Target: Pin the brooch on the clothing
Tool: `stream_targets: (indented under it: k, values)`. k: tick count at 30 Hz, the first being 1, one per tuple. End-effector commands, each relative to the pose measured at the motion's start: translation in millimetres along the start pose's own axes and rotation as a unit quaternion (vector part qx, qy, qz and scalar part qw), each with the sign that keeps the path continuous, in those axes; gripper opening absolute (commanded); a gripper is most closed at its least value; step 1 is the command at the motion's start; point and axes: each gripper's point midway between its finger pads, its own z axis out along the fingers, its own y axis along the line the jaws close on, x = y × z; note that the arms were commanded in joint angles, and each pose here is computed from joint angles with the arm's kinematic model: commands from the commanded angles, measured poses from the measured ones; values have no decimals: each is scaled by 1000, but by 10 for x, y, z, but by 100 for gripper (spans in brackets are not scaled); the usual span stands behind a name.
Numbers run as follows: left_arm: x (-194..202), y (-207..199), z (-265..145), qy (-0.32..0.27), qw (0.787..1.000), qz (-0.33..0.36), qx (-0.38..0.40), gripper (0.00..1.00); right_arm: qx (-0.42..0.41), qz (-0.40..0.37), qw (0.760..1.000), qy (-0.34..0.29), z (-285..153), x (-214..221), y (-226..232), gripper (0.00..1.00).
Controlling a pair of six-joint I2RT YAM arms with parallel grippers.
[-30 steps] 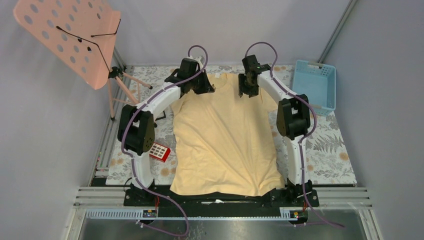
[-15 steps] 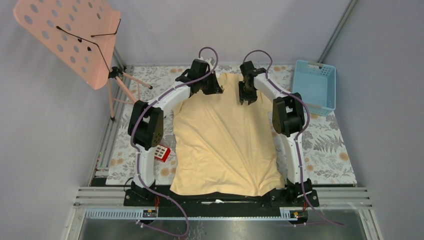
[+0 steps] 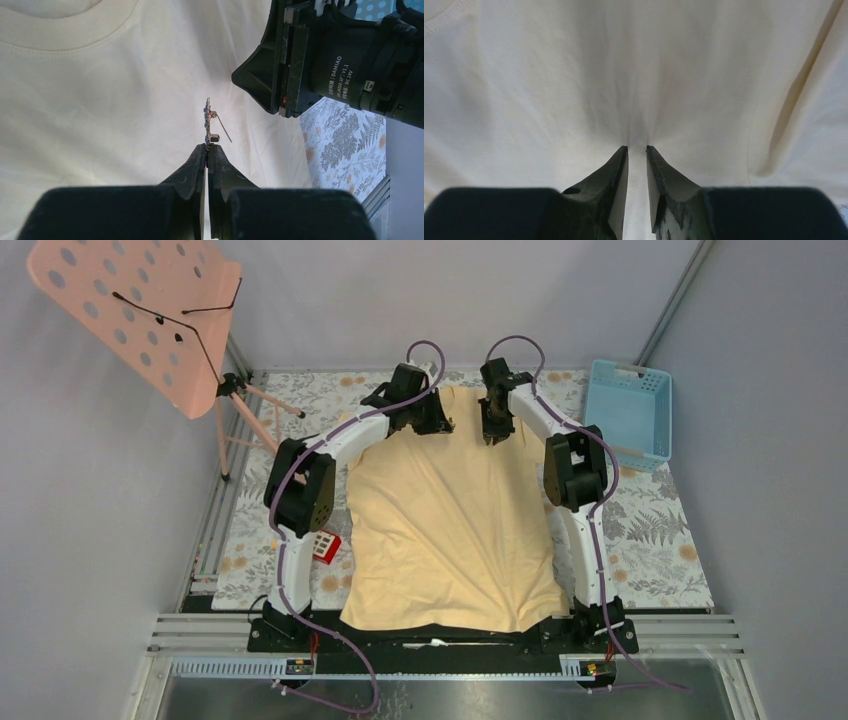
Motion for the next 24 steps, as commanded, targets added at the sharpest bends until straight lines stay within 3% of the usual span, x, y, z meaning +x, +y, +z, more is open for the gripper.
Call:
stream_targets:
  k: [1,24]
  values:
    - [-208,-203,30,-33,999,11,24,0,3,-8,1000,-6,-46,-81,-38,26]
    - [-278,-330,-40,-40,998,13,39,0,18,1,999,32,-86,83,-86,31]
